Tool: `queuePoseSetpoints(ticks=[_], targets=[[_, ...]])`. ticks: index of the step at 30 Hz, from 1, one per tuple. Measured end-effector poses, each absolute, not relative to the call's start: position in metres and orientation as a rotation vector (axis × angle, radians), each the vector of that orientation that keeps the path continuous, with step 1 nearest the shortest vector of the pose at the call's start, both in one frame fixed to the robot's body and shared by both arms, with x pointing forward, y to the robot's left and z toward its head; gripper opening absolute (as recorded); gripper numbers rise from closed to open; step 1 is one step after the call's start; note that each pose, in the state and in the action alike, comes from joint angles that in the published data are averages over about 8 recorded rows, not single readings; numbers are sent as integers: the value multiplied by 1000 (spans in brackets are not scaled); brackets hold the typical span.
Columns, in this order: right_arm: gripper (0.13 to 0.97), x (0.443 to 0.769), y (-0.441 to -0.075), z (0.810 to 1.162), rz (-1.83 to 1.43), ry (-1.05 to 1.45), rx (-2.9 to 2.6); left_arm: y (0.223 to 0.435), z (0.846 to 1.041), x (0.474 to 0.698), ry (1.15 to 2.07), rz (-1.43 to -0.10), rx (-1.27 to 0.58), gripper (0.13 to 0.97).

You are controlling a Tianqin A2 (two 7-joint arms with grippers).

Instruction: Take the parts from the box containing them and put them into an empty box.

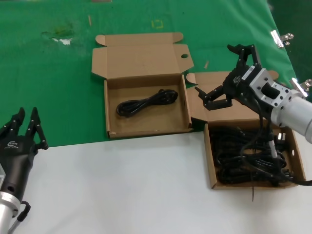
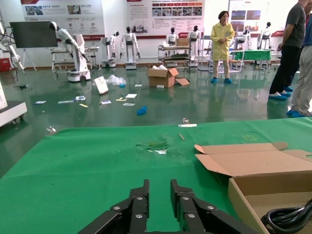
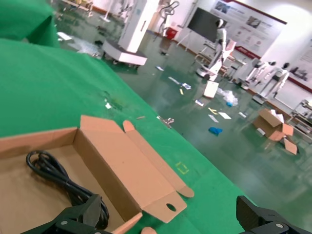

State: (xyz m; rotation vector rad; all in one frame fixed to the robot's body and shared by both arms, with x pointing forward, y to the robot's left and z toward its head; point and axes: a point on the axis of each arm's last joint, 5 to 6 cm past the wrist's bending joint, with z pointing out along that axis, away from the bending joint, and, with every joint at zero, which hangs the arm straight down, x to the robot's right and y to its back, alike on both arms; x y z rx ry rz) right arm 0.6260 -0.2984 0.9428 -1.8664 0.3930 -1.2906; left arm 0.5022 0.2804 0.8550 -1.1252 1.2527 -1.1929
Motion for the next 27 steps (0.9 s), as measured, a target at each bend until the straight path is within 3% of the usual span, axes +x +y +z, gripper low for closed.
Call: queuePoseSetpoints(ticks=[12,20,24,27], targets=[[966,608,-289,923,-1279,507,-1746,280,855,502,1253,-1193,-1125,359],[966,595,-284,911,-1272,592,-1666,280,855,502,1253,-1193,-1125,562],[966,588,-282,906,-1268,636,-1628,280,855,502,1253,-1193,-1125,562],[966,583,-281,901,-1265,670,-1599,280,855,502,1253,-1193,-1125,637]])
